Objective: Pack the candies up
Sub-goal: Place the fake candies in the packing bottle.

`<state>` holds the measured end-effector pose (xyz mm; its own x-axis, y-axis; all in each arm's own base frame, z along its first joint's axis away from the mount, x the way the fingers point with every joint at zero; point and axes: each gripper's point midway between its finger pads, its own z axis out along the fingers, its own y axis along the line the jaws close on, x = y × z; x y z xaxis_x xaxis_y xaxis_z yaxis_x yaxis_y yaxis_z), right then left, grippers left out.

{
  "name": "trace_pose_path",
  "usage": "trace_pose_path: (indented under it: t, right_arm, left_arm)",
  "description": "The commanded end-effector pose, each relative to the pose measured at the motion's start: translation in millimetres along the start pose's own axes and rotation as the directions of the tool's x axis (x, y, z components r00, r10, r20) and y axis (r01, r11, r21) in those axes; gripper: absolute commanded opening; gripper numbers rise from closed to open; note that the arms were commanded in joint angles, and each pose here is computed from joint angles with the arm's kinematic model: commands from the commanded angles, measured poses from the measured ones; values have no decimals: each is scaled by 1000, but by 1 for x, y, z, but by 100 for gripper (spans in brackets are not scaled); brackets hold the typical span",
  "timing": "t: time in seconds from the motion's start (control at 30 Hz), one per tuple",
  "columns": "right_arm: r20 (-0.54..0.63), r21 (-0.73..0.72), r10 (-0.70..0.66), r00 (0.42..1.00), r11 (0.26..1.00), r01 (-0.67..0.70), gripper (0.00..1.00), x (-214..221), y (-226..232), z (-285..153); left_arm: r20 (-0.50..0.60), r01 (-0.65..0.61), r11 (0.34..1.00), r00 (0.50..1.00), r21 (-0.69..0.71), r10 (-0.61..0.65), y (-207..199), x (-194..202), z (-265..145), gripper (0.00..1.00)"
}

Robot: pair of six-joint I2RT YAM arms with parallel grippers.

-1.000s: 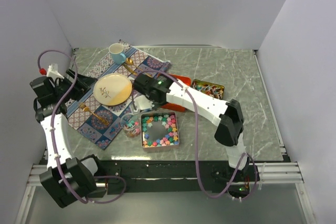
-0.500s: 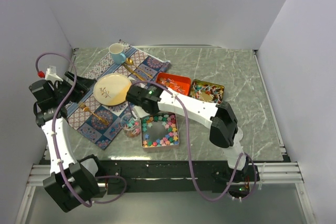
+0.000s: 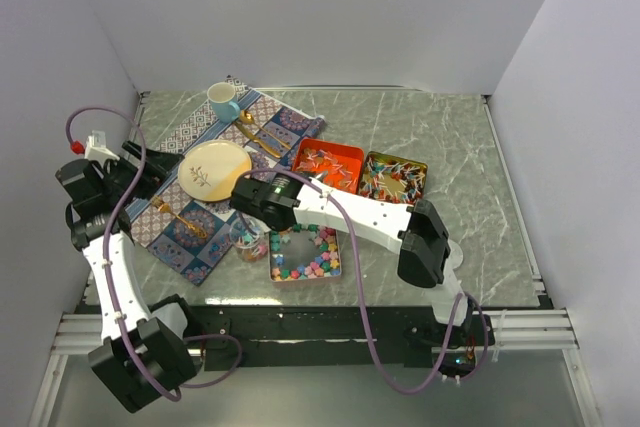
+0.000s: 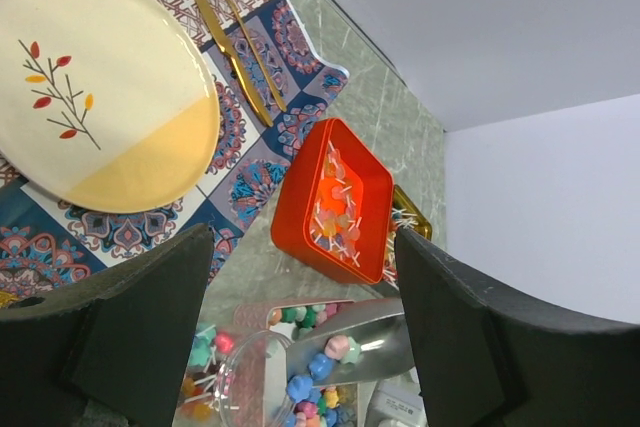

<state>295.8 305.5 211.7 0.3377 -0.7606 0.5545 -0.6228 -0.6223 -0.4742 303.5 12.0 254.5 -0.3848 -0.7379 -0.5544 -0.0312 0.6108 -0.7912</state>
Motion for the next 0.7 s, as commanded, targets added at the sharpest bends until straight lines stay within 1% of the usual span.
trace_pose_path:
  t: [0.0,0.23,0.6,0.67]
  right_arm:
    - [-90,41,-122,988,991,126,0,27,-22,-18]
    - [-120,91,-128,984,986,139,0,27,-42,-28]
    - [-173,86,-212,962,970,229,0,21,-31,-37]
    - [-180,93,-210,961,969,229,0,22,-31,-39]
  left_arm:
    - [35,-33,998,999,53,32,-13,-7,-5,79]
    - [37,-32,997,999,63,30,-16,-7,-6,80]
    - [40,-37,996,999,79,34,-21,-9,-7,80]
    - [41,-36,996,999,80,33,-21,-10,-7,80]
